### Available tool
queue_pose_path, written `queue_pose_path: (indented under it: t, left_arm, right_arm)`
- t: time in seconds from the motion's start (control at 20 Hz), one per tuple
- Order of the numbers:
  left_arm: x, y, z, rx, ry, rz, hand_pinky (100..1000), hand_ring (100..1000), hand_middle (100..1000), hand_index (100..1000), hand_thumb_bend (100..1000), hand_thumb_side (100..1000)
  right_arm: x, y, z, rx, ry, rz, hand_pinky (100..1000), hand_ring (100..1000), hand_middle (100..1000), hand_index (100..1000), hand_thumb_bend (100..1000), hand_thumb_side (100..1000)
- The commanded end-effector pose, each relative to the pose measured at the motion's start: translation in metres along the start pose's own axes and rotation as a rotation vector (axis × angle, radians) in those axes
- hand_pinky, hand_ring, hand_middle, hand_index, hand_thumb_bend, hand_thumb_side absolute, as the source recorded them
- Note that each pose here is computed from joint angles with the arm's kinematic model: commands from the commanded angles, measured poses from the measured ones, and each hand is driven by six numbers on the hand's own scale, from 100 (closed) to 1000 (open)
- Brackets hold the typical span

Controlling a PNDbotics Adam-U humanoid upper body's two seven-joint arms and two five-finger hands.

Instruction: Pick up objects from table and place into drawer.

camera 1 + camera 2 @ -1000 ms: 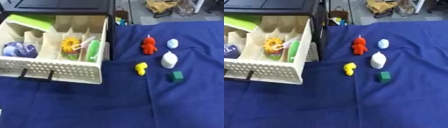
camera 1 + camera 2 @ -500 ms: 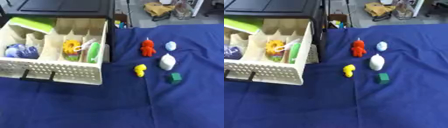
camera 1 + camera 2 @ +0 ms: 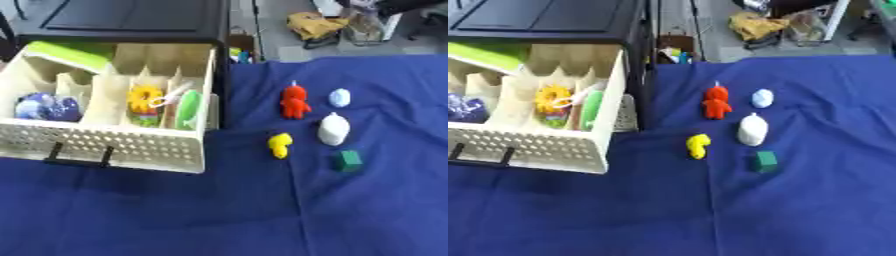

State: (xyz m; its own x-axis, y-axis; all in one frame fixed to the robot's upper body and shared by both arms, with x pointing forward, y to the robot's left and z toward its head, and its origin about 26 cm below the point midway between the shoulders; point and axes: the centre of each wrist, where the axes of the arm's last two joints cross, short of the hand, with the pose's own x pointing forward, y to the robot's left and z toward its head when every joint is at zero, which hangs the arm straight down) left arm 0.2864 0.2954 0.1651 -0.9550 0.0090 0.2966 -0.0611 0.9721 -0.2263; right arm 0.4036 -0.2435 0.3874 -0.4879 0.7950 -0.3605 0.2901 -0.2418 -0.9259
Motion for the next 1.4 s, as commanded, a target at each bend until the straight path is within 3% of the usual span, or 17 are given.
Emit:
queue_pose_path:
  t: [0.05, 0.55, 0.8, 1.1, 1.15, 1.2, 1.4]
  left_arm:
    - [0.003, 0.000, -0.006, -0.027, -0.016, 0.002, 522, 711, 725, 818, 418, 1000]
    - [0.003, -0.001, -0.006, -0.024, -0.013, 0.007, 522, 712, 726, 817, 417, 1000]
    - [0.003, -0.001, -0.006, -0.023, -0.014, 0.008, 522, 713, 727, 817, 417, 1000]
    - [0.003, -0.001, -0.006, -0.021, -0.013, 0.008, 521, 713, 727, 817, 415, 1000]
    - [0.003, -0.001, -0.006, -0.021, -0.013, 0.009, 521, 713, 727, 817, 417, 1000]
    - [0.003, -0.002, -0.006, -0.021, -0.013, 0.009, 521, 713, 727, 817, 415, 1000]
    - [0.003, -0.002, -0.006, -0.021, -0.015, 0.009, 521, 713, 727, 817, 415, 1000]
  right_arm:
    - [-0.004, -0.002, -0.008, 0.030, -0.001, 0.037, 808, 865, 865, 936, 384, 870]
    - [-0.009, 0.027, -0.028, 0.142, -0.005, 0.013, 809, 871, 853, 963, 445, 788]
    - [-0.013, 0.036, -0.028, 0.234, -0.007, -0.016, 817, 880, 830, 966, 527, 629]
    - [-0.017, 0.041, -0.026, 0.350, 0.015, -0.075, 809, 870, 800, 928, 564, 535]
    - [-0.018, 0.042, -0.025, 0.364, 0.019, -0.081, 807, 868, 793, 920, 628, 482]
    - [-0.018, 0.042, -0.024, 0.378, 0.025, -0.084, 806, 866, 793, 915, 577, 542]
    - [-0.017, 0.043, -0.019, 0.417, 0.059, -0.073, 794, 851, 762, 894, 614, 579]
